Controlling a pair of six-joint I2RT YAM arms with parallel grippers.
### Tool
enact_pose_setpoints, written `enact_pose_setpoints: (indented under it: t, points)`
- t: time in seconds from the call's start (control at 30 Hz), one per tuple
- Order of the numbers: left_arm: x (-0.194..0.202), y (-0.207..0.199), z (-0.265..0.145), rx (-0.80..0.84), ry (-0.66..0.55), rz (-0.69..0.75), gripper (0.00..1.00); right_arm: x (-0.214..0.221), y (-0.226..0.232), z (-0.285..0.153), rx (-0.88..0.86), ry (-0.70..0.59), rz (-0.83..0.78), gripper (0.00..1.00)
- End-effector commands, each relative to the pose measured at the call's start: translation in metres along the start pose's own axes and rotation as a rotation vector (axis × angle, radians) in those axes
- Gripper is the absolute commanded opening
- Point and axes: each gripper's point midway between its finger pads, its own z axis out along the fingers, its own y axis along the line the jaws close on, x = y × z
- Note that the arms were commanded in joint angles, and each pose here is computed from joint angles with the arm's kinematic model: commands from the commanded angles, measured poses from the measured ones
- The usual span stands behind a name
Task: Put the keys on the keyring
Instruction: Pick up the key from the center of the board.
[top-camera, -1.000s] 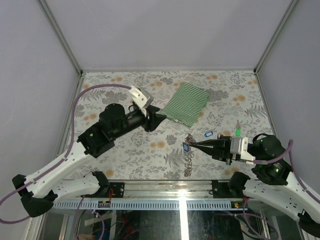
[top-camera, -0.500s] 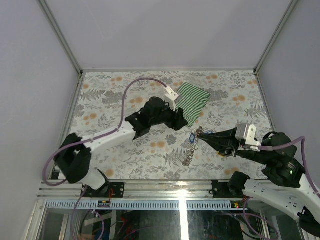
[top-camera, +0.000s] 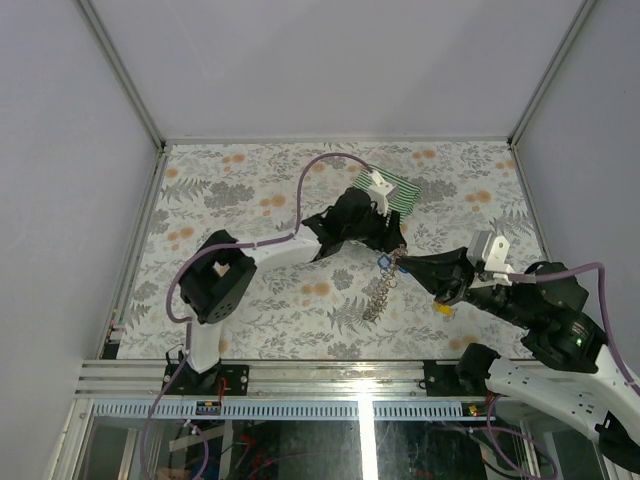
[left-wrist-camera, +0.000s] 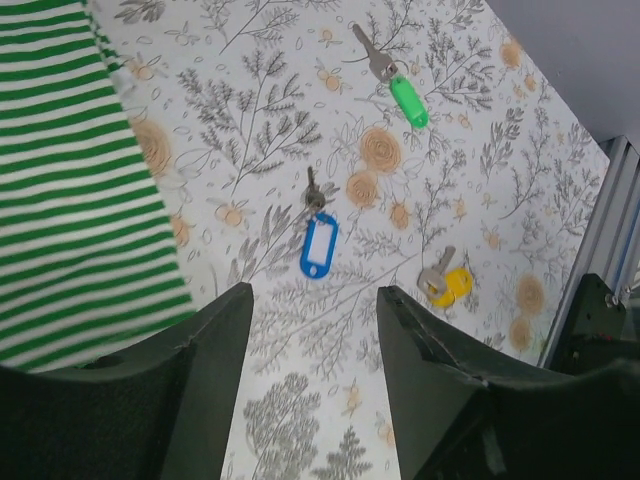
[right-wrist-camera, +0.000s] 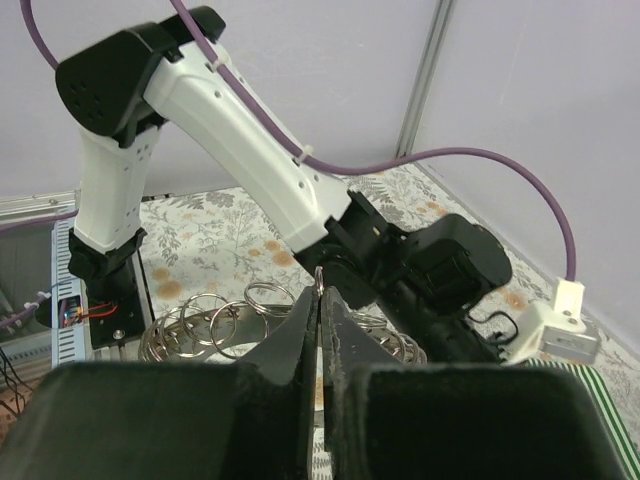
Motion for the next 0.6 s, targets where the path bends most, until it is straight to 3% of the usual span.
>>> enact_pose_setpoints:
  t: [0.0, 0.57]
  points:
    - [-0.011, -0.014, 0.029, 0.022, -0.039, 0.002, 0.54, -0.028, -0.008, 0.000, 0.047, -0.084, 0.016, 0.00]
    - [0.032, -0.003, 0.096, -0.033, 0.089, 0.000, 0.52, -0.019, -0.010, 0.003, 0.060, -0.048, 0.034, 0.00]
